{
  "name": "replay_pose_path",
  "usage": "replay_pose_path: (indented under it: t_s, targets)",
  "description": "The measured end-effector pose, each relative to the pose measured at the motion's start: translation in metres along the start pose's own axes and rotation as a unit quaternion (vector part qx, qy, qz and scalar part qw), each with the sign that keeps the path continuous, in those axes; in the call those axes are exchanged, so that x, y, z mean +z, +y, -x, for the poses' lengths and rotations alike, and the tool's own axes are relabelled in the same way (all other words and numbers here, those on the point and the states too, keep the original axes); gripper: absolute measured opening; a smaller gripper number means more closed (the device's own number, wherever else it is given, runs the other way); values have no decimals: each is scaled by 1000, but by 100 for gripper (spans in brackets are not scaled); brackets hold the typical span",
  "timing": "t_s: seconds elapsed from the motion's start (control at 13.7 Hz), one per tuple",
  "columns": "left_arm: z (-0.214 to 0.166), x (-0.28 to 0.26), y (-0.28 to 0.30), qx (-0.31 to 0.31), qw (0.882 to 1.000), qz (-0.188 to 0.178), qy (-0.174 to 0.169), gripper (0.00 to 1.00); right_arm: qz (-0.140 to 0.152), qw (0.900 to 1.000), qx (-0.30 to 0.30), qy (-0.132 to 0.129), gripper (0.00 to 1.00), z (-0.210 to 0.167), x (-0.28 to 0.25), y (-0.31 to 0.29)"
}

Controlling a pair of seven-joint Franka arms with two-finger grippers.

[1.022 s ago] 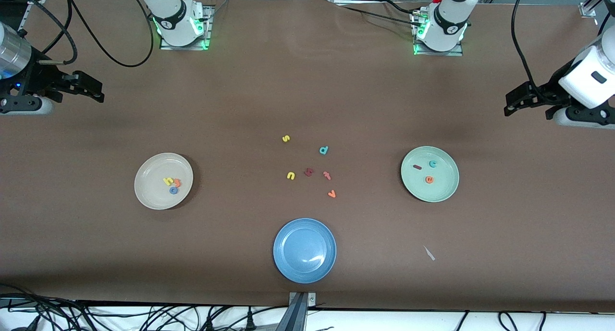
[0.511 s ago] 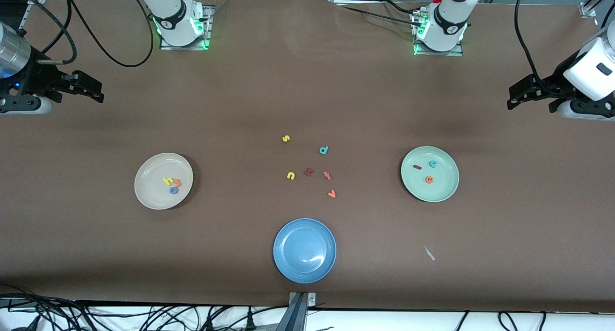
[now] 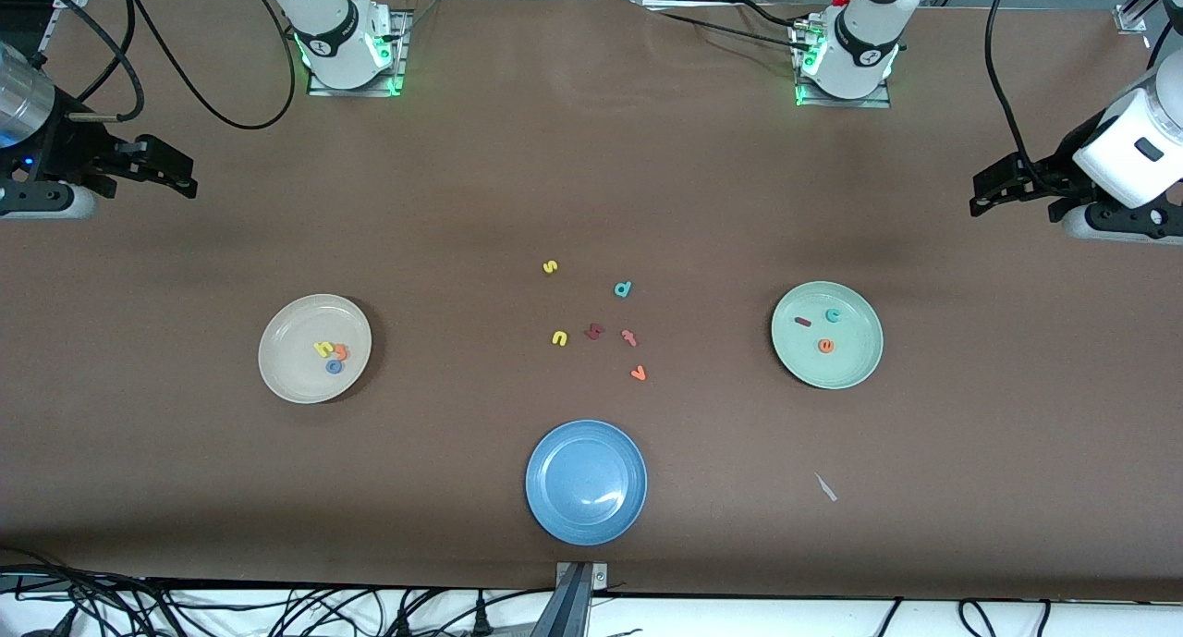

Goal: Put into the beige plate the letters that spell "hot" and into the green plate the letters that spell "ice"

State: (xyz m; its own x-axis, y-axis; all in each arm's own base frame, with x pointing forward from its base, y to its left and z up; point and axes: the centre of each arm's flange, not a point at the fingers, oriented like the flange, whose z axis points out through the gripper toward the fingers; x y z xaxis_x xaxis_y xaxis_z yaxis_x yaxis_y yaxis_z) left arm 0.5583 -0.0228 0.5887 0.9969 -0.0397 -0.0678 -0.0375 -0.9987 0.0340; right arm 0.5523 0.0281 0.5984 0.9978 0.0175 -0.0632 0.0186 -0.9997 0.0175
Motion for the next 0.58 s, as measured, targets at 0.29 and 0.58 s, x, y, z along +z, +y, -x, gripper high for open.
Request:
replay_pose_path:
  t_s: [0.29,0.58]
  targets:
    - [1,1,-2,1,1000,-8,-6,100,0,1000,0,2,100,0,-1,0]
    - [1,1,-3,2,1000,-11,-6,100,0,1000,0,2,100,0,-1,0]
